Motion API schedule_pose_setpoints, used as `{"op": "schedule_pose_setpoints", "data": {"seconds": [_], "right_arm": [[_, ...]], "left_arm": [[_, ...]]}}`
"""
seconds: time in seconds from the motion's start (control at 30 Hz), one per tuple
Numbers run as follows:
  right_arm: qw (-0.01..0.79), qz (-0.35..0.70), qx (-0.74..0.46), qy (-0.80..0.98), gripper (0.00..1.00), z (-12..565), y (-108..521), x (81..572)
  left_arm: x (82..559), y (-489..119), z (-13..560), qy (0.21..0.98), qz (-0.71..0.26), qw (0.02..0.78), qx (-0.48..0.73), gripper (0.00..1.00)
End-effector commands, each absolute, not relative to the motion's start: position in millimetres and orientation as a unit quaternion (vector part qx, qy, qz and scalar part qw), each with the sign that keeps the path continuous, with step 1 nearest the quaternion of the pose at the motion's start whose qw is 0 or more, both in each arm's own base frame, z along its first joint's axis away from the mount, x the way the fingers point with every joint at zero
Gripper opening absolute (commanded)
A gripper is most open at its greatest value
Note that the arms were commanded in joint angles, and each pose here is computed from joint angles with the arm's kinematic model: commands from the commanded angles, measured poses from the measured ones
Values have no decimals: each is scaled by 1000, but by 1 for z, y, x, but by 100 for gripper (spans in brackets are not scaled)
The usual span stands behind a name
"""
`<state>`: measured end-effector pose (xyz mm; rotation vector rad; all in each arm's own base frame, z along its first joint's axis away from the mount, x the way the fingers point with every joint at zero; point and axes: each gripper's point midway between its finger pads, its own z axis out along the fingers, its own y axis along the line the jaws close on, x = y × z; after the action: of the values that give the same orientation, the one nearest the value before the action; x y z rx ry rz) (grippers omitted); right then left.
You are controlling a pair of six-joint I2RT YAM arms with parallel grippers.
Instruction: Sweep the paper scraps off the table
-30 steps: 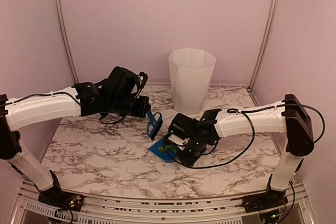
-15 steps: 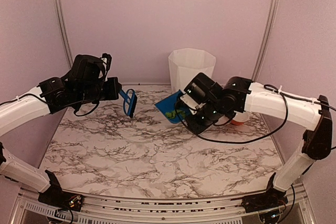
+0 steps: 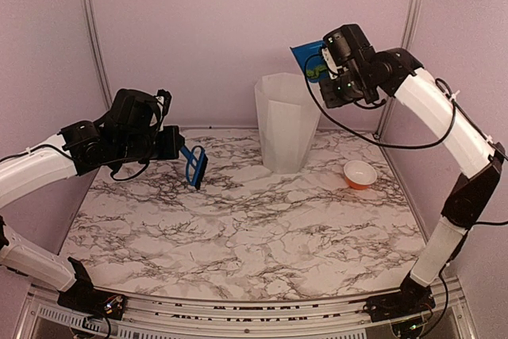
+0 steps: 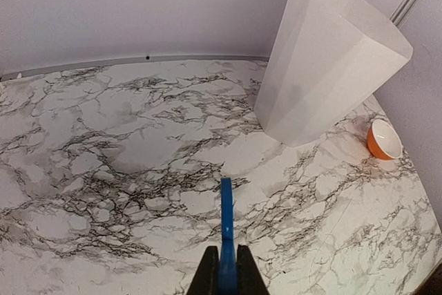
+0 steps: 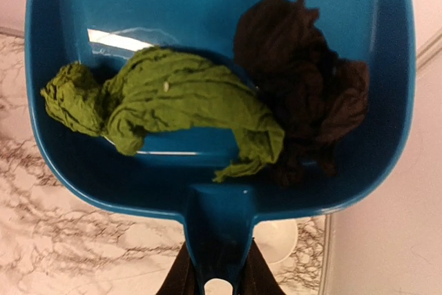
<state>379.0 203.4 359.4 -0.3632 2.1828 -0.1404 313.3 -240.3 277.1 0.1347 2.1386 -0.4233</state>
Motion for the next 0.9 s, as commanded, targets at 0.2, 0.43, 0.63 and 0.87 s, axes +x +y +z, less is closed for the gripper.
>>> {"op": "schedule_pose_setpoints", "data": {"seconds": [0.2, 0.43, 0.63, 0.87], "right_arm": [[487, -418, -90, 762, 0, 387, 166, 479], [505, -531, -69, 677, 0, 421, 167, 472], [500, -562, -72, 655, 0, 429, 170, 464], [503, -568, -73, 648, 0, 426, 171, 463]], "left_arm": [[304, -235, 271, 872, -184, 451, 51, 0], [299, -227, 272, 868, -186, 458, 43, 0], [299, -228, 272, 866, -190, 460, 41, 0], [299, -229, 273, 865, -195, 461, 42, 0]]}}
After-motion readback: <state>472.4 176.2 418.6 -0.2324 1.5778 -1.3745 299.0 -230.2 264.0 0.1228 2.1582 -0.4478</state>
